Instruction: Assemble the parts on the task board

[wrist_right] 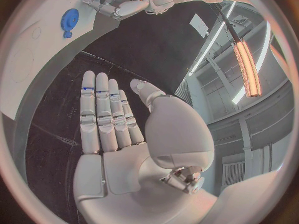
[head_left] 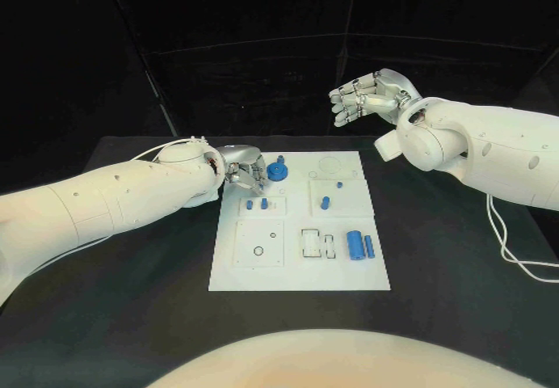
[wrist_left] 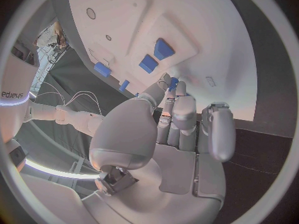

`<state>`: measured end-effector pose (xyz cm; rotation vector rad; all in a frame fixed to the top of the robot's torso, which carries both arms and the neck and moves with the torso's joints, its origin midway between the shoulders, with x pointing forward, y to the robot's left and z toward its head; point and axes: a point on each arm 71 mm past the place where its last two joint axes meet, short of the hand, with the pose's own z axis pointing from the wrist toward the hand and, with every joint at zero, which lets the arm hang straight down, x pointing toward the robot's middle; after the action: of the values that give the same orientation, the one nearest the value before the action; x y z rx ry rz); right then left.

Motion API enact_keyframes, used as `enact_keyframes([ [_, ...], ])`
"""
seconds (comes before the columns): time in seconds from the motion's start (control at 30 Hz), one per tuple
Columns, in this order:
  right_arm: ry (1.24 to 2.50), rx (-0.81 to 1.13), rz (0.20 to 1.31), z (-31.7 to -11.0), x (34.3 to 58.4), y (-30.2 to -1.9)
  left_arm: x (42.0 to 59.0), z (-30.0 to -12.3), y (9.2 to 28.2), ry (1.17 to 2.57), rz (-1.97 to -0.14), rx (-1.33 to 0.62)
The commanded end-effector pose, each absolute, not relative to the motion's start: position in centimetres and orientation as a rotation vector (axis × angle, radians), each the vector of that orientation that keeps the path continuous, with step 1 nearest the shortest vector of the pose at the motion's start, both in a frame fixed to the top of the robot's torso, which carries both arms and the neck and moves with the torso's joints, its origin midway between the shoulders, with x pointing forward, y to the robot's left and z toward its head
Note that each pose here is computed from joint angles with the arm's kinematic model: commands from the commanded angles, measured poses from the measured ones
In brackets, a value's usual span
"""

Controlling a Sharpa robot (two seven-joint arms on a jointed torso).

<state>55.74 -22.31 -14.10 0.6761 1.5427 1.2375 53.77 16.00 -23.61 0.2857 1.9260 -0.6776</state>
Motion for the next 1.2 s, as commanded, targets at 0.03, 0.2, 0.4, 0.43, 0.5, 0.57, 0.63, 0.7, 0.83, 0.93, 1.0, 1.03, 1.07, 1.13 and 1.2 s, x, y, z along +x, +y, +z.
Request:
enact_keyframes([
  [0.03, 1.535, 0.663, 1.251, -13.9, 55.8, -22.2, 53.7, -23.7, 15.9, 1.936, -0.672, 0.291],
  [0.2, 1.534, 0.663, 1.25, -13.9, 55.8, -22.3, 53.8, -23.7, 16.0, 1.941, -0.664, 0.287],
  [0.4, 1.534, 0.664, 1.249, -13.9, 55.8, -22.3, 53.8, -23.7, 16.2, 1.931, -0.666, 0.285],
  [0.43, 1.534, 0.664, 1.249, -13.9, 55.8, -22.3, 53.8, -23.6, 16.2, 1.929, -0.667, 0.285],
  [0.5, 1.534, 0.664, 1.249, -13.9, 55.8, -22.3, 53.8, -23.6, 16.1, 1.925, -0.669, 0.285],
  [0.57, 1.534, 0.664, 1.249, -13.9, 55.8, -22.3, 53.8, -23.6, 16.1, 1.923, -0.67, 0.285],
  [0.63, 1.534, 0.664, 1.249, -13.9, 55.8, -22.3, 53.8, -23.6, 16.2, 1.922, -0.67, 0.285],
  [0.7, 1.534, 0.664, 1.248, -13.9, 55.8, -22.3, 53.8, -23.6, 16.2, 1.922, -0.669, 0.284],
  [0.83, 1.533, 0.665, 1.247, -13.9, 55.8, -22.4, 53.8, -23.6, 16.5, 1.921, -0.666, 0.28],
  [0.93, 1.533, 0.665, 1.246, -13.9, 55.8, -22.4, 53.8, -23.6, 16.8, 1.92, -0.662, 0.276],
  [1.0, 1.533, 0.665, 1.245, -13.9, 55.8, -22.4, 53.7, -23.6, 17.0, 1.922, -0.659, 0.274],
  [1.03, 1.533, 0.666, 1.245, -13.9, 55.8, -22.5, 53.7, -23.6, 17.2, 1.923, -0.658, 0.273],
  [1.07, 1.533, 0.666, 1.244, -13.9, 55.8, -22.5, 53.7, -23.6, 17.3, 1.924, -0.658, 0.27],
  [1.13, 1.533, 0.666, 1.243, -13.9, 55.8, -22.5, 53.7, -23.5, 17.6, 1.924, -0.657, 0.262],
  [1.2, 1.533, 0.666, 1.243, -13.9, 55.8, -22.6, 53.7, -23.5, 17.9, 1.924, -0.657, 0.256],
])
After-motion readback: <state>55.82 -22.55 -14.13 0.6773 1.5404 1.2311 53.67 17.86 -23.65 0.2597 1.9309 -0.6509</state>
